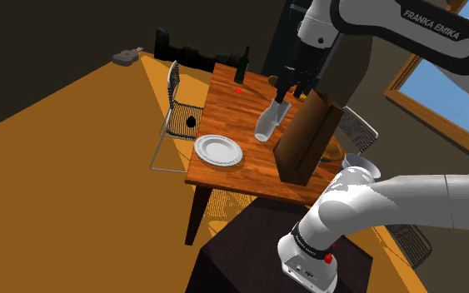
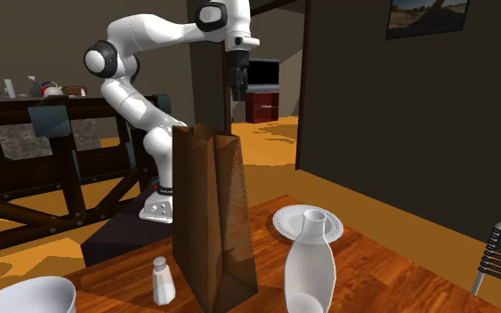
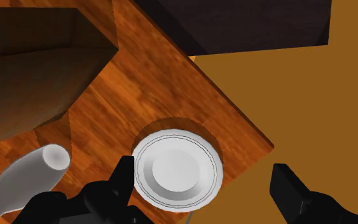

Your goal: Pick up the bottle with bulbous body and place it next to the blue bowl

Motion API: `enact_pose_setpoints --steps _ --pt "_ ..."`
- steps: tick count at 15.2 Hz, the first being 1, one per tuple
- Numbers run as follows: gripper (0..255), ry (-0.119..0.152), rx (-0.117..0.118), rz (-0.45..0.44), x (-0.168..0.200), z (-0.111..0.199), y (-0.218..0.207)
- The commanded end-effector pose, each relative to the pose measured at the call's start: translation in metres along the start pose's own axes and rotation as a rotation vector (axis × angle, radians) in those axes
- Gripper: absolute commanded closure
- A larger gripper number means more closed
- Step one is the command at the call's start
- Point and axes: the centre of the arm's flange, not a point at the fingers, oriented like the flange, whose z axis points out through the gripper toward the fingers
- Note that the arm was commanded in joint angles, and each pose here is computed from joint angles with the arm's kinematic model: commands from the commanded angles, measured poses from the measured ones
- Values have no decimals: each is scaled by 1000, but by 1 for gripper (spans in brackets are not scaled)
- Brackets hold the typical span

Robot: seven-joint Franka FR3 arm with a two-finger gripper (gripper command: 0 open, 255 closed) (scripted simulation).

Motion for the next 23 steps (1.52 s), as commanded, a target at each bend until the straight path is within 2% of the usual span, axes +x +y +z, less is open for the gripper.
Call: enact_pose_setpoints --steps 1,23 --pt "0 0 0 0 0 0 0" --pt "0 43 57 -2 134 126 230"
